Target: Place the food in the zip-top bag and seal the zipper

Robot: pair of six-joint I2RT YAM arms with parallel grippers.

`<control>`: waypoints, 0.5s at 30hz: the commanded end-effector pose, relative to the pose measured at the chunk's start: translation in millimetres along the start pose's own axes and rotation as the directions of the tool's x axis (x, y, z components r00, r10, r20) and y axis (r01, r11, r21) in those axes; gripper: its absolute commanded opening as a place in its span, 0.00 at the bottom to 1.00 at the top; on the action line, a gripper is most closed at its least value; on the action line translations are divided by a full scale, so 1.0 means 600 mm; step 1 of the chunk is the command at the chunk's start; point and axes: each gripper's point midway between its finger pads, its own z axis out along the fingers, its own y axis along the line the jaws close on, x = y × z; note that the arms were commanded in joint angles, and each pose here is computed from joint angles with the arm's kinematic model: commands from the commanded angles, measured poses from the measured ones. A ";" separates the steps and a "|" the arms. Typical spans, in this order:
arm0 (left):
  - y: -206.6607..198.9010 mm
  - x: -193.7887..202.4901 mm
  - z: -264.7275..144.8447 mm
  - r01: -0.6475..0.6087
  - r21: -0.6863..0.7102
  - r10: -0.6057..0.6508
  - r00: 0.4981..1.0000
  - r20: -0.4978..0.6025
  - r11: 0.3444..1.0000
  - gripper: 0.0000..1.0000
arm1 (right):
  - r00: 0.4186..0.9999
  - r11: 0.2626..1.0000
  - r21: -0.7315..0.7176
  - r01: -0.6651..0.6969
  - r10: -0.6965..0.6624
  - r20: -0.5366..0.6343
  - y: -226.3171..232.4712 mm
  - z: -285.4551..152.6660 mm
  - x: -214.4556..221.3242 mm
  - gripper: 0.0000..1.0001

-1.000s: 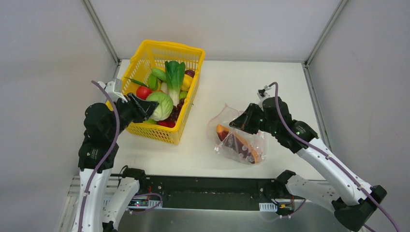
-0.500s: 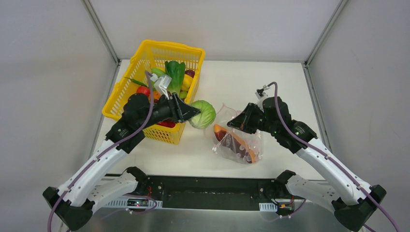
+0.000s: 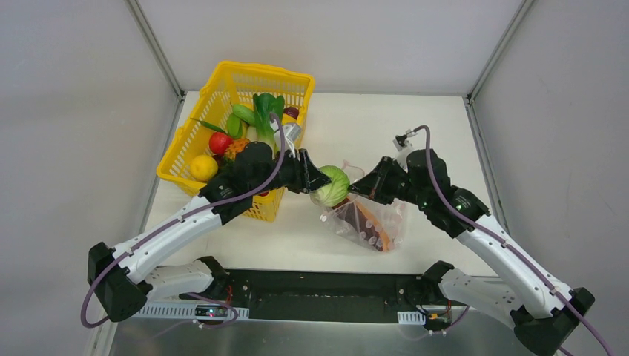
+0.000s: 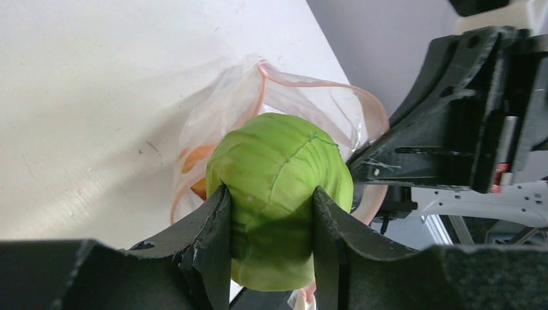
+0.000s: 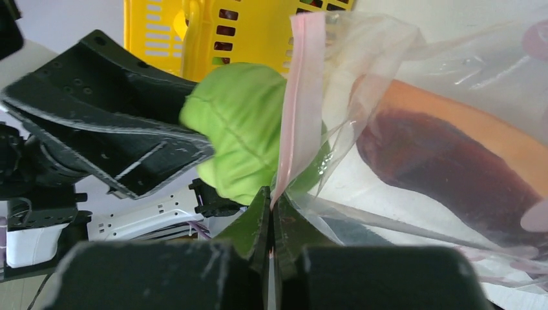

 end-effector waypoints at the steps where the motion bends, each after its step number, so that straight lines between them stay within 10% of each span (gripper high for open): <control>1: -0.023 -0.032 0.007 -0.062 0.010 0.061 0.996 0.058 0.998 0.15 | 0.998 0.993 -0.117 0.024 -0.018 0.057 0.045 -0.018 -0.018 0.00; 15: -0.053 -0.014 -0.009 -0.150 0.034 0.150 0.989 0.004 0.988 0.31 | 0.990 0.995 -0.100 0.009 0.005 0.139 0.031 -0.022 -0.033 0.00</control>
